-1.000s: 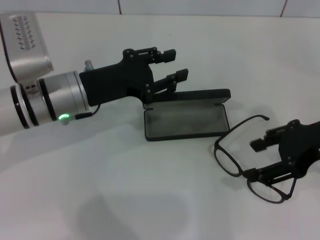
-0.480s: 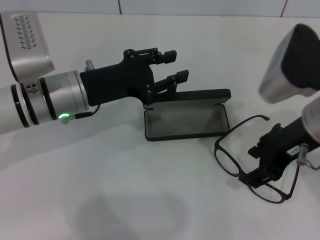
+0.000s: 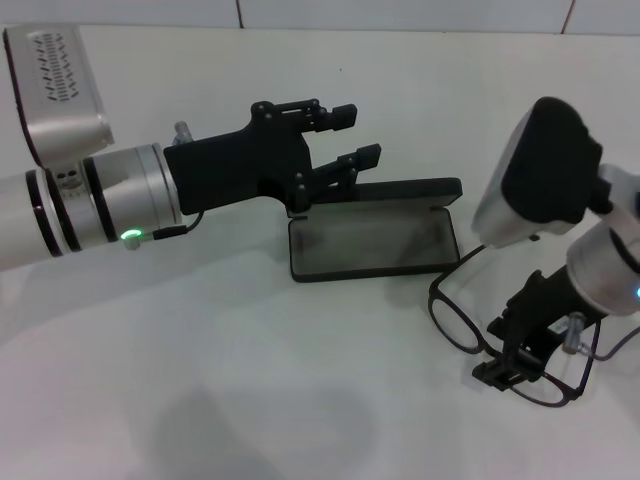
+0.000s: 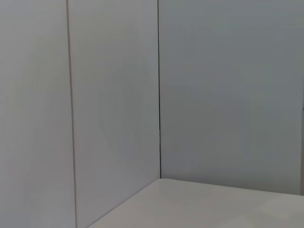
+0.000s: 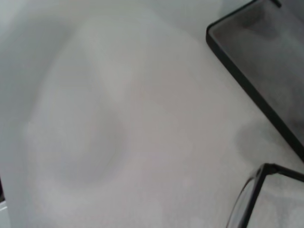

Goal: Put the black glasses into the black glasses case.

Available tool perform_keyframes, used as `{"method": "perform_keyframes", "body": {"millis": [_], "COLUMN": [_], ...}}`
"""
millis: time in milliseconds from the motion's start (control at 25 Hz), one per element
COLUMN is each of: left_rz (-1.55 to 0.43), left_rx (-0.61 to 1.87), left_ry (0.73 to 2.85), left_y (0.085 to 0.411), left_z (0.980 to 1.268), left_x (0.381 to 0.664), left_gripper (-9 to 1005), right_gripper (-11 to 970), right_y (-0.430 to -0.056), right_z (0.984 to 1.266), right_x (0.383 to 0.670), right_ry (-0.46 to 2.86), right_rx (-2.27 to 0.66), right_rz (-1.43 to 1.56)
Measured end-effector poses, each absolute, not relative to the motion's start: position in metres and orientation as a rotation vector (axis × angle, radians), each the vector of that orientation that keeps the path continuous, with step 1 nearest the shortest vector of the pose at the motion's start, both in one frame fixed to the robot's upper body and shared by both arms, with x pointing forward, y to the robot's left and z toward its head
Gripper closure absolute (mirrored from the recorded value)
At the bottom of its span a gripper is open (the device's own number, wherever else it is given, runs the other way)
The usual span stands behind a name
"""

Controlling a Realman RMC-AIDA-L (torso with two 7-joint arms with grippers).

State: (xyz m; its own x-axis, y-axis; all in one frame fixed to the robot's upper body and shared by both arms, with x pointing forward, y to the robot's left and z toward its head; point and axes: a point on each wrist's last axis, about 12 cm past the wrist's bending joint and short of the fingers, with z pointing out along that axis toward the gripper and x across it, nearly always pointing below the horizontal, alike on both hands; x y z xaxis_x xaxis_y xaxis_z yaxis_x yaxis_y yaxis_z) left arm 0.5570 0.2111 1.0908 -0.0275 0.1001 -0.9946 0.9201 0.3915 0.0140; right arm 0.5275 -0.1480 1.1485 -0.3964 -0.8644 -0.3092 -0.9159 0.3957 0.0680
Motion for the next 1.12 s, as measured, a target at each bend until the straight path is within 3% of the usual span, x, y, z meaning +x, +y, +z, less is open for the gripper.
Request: {"method": "perform_keyframes", "body": {"millis": [280, 480, 1120], "left_rz": [-0.858, -0.855, -0.843], "left_rx": [0.984, 0.983, 0.978], "left_ry": [1.460, 1.461, 1.458], "left_y": [0.210, 0.210, 0.211], "left_z": [1.089, 1.089, 1.089], "left_x": [0.556, 0.557, 0.557], "left_gripper": [495, 495, 496], "right_gripper": [421, 546, 811], "right_y": [-0.140, -0.138, -0.143], "right_z": [1.142, 1.139, 1.142], "right_x": [0.529, 0.529, 0.533], "right_ry": [2.403, 2.398, 2.397], "right_rx": [-1.601, -1.620, -1.636], "right_rz": [0.302, 0.292, 0.275]}}
